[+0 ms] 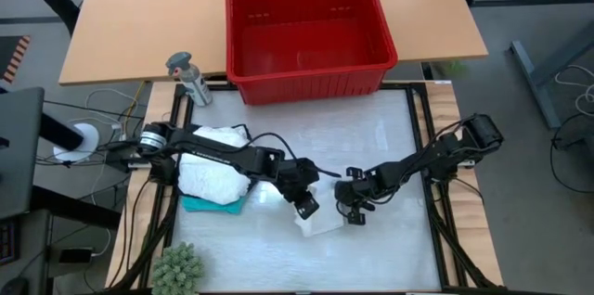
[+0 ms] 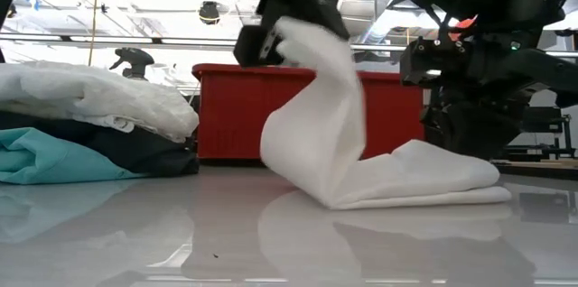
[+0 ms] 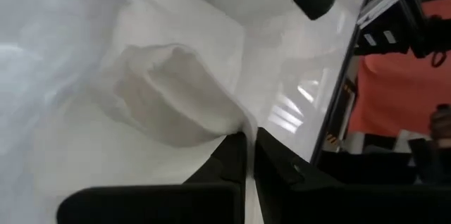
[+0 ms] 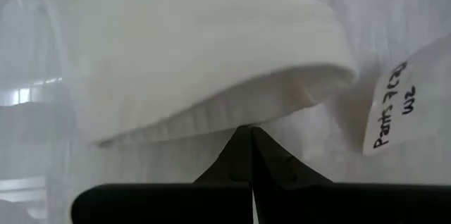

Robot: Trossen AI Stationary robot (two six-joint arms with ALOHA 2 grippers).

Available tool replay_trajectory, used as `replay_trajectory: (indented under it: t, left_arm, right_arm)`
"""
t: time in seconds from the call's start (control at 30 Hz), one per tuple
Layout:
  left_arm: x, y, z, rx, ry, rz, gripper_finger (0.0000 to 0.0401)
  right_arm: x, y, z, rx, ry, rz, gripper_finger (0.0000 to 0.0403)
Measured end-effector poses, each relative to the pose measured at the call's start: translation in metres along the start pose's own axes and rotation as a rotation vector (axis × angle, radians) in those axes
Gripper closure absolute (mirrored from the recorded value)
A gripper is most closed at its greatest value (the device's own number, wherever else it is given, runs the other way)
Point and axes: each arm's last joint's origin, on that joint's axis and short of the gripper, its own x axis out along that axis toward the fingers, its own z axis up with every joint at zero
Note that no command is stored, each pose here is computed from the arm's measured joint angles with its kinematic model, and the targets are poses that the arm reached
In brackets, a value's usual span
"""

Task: Fold laundry
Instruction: Fold the white shorts

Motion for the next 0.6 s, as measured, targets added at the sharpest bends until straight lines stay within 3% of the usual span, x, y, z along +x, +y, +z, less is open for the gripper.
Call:
replay_trajectory:
  t: [0.23, 0.37, 0.6]
  left_arm:
    - [0.023, 0.006, -0.005, -0.025, 0.042, 0.008, 0.0401]
    - [0.02, 0.003, 0.0, -0.019, -0.052, 0.025, 0.0401]
    - [0.034, 0.003, 0.004, -0.021, -0.094, -0.022, 0.0401]
  right_arm:
    - [0.0, 0.0, 0.001, 0.003, -0.01, -0.004, 0.0385]
    - [0.0, 0.0, 0.001, 0.007, -0.007, -0.006, 0.0385]
    - [0.0, 0.0, 0.001, 0.01, -0.01, -0.005, 0.0385]
